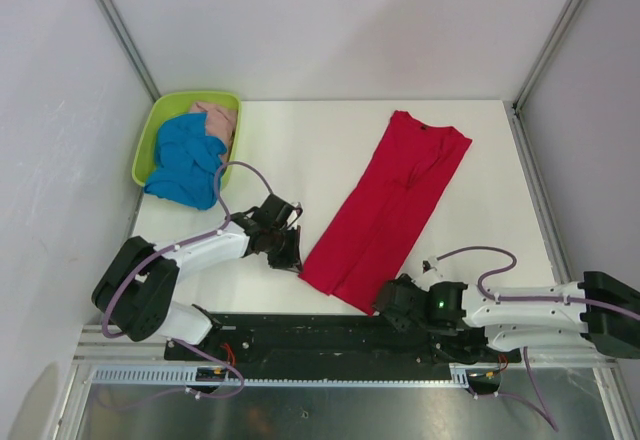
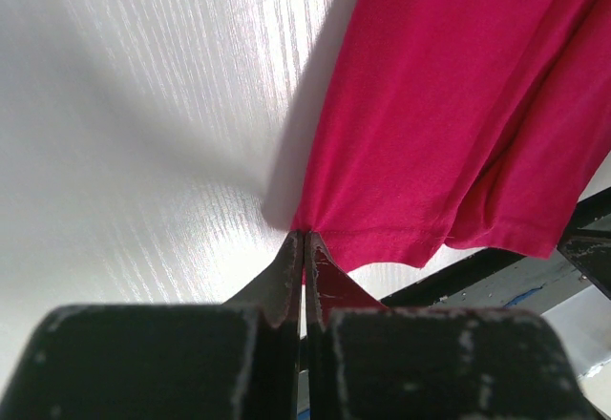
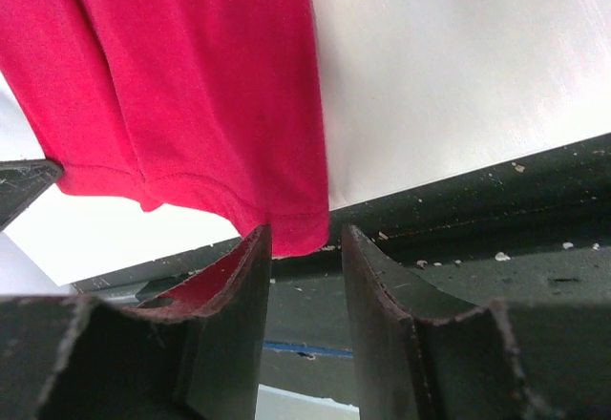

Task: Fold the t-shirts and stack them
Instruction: Grab the bottom of the folded rectangular tshirt with both arms

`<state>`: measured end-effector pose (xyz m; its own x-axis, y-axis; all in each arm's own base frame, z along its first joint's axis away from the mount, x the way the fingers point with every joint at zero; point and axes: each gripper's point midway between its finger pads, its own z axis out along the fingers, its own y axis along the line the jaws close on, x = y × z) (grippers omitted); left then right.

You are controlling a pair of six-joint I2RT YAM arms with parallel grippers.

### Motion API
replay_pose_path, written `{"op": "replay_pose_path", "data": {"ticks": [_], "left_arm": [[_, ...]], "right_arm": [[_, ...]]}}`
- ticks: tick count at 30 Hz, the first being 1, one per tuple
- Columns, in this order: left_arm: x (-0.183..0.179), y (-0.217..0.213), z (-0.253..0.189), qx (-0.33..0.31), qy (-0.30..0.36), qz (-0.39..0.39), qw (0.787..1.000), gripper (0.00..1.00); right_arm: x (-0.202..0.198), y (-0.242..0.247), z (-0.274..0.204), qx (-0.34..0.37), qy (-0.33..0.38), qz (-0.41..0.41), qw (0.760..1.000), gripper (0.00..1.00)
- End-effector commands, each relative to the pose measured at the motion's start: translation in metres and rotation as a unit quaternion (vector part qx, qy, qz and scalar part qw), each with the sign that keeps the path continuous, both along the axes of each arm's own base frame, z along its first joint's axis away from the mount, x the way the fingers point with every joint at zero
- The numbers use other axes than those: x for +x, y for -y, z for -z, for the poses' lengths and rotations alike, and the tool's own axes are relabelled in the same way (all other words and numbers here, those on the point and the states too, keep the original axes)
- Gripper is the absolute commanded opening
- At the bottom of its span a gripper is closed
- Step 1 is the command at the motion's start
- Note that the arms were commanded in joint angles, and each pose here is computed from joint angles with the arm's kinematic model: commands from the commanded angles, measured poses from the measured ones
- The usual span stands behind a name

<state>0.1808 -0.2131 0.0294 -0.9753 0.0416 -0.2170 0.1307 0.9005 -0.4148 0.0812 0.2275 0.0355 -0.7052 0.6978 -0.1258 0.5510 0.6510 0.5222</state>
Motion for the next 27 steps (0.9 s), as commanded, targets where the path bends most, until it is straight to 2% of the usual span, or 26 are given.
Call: {"op": "replay_pose_path", "data": {"ticks": [1, 21, 27], "left_arm": [[0.004, 0.003, -0.010, -0.009, 0.018, 0.012, 1.000, 0.00], [0.002, 0.002, -0.005, -0.003, 0.015, 0.021, 1.000, 0.00], [0.000, 0.003, -0.004, -0.006, 0.011, 0.030, 0.999, 0.00]], "right_arm": [[0.013, -0.003, 0.000, 0.011, 0.021, 0.044, 0.999, 0.41], [0.010, 0.001, 0.024, -0.025, 0.006, 0.042, 0.999, 0.39], [0.011, 0.002, 0.024, -0.027, 0.008, 0.046, 0.999, 0.25]]}}
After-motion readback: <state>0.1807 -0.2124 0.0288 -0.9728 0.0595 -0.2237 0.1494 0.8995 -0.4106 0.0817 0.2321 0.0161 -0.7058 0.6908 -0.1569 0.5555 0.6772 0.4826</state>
